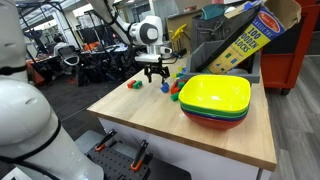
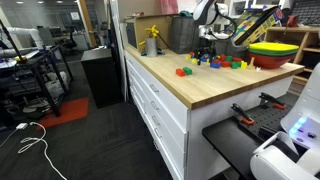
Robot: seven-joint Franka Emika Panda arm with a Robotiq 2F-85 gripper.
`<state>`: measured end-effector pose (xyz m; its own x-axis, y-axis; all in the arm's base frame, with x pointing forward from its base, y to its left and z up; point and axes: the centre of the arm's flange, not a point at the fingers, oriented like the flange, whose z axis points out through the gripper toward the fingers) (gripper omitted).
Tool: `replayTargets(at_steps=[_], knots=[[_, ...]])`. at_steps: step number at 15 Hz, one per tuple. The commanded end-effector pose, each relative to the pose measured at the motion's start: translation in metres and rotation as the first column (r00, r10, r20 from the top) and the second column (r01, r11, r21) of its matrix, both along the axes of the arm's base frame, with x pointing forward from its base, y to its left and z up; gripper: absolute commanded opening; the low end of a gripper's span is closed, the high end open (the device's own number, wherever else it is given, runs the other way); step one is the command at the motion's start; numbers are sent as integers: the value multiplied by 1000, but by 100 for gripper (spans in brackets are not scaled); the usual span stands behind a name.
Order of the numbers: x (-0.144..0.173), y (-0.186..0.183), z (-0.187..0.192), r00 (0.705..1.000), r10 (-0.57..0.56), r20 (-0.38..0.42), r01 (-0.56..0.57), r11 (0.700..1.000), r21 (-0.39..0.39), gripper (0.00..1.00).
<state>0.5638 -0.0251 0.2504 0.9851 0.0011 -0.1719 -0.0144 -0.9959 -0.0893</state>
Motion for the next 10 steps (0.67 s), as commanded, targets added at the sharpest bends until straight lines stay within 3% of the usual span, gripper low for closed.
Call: replayTargets(at_steps=[1, 6, 10], knots=[[-1, 16, -1, 1000, -10, 12, 10, 1000, 18, 100], [-1, 34, 4, 1000, -5, 22, 4, 998, 57, 100], [4, 17, 16, 997, -45, 61, 43, 999, 34, 100]])
